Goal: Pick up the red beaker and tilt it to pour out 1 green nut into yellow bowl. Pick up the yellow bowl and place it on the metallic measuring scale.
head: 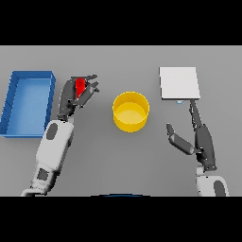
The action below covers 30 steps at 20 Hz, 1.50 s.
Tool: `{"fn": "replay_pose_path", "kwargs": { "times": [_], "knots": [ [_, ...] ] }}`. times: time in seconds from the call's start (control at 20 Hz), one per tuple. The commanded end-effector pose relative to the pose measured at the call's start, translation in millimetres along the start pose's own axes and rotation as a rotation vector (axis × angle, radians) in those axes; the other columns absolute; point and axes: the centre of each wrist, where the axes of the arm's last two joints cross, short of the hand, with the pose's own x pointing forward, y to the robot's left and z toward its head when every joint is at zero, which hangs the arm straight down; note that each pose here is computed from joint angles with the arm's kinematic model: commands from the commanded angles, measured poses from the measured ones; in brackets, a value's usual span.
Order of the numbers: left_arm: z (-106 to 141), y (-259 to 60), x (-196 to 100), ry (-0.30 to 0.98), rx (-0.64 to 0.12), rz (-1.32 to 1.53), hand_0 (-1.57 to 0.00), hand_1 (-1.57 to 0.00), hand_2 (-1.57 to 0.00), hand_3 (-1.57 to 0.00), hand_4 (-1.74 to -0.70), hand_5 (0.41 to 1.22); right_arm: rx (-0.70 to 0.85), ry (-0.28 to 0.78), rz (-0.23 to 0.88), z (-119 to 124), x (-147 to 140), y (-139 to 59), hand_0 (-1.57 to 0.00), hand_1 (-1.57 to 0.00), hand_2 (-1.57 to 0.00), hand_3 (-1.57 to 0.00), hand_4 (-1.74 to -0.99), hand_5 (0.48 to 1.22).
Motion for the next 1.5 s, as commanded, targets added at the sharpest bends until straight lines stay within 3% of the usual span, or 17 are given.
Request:
{"fn": "replay_pose_path", "kwargs": {
  "times": [0.0,0.35,0.6,0.75,0.9,1.15,1.25,1.3,1.45],
  "knots": [
    [-0.7,-0.2,6.5,-0.013,-0.011,-0.02,-1.55,-1.55,-1.55,-1.54,-1.71,1.114,0.005,0.002,-0.006,0.0,-0.8,1.2,0.0,0.0,0.0,0.0,-1.263,0.652],
    [-11.3,-2.3,51.8,-0.021,-0.174,-0.368,-1.56,-1.56,-1.56,-1.56,-1.73,1.122,0.008,-0.008,0.027,-0.2,-1.1,-1.6,0.0,0.0,0.0,0.0,-1.256,0.674],
    [-11.8,-10.8,56.2,-0.001,-0.22,-0.507,-1.57,-1.57,-1.57,-1.56,-1.73,1.114,0.008,0.01,0.021,0.1,1.5,-2.0,0.0,0.0,0.0,0.0,-1.254,0.68],
    [-18.6,-15.3,70.1,-0.002,-0.238,-0.737,-1.57,-1.57,-1.57,-1.57,-1.74,1.131,0.008,0.0,0.017,2.2,0.7,-1.3,0.0,0.0,0.0,0.0,-1.252,0.685],
    [-22.7,-25.3,77.1,-0.05,-0.288,-0.973,-1.57,-1.57,-1.57,-1.57,-1.74,1.127,0.019,0.017,0.003,-0.2,1.1,0.3,0.0,0.0,0.0,0.0,-1.256,0.69],
    [-31.0,-41.8,88.3,-0.123,-0.358,-1.267,-1.57,-1.57,-1.57,-1.57,-1.74,1.19,0.021,-0.005,0.003,4.2,7.1,2.6,0.0,0.0,0.0,0.0,-1.274,0.704],
    [-35.8,-40.6,95.1,-0.16,-0.4,-1.362,-1.57,-1.57,-1.57,-1.57,-1.65,1.201,0.013,0.01,-0.001,4.9,3.7,1.5,0.0,0.0,0.0,0.0,-1.284,0.705],
    [-36.7,-43.4,98.8,-0.176,-0.424,-1.405,-1.57,-1.57,-1.57,-1.57,-1.67,1.205,0.014,0.012,-0.01,3.3,2.8,4.1,0.0,0.0,0.0,0.0,-1.283,0.702],
    [-41.8,-55.2,112.6,-0.198,-0.519,-1.568,-1.57,-1.57,-1.57,-1.33,-1.69,1.213,0.004,0.016,-0.036,3.8,1.7,1.5,0.0,0.0,0.0,0.0,-1.288,0.685]
  ]
}}
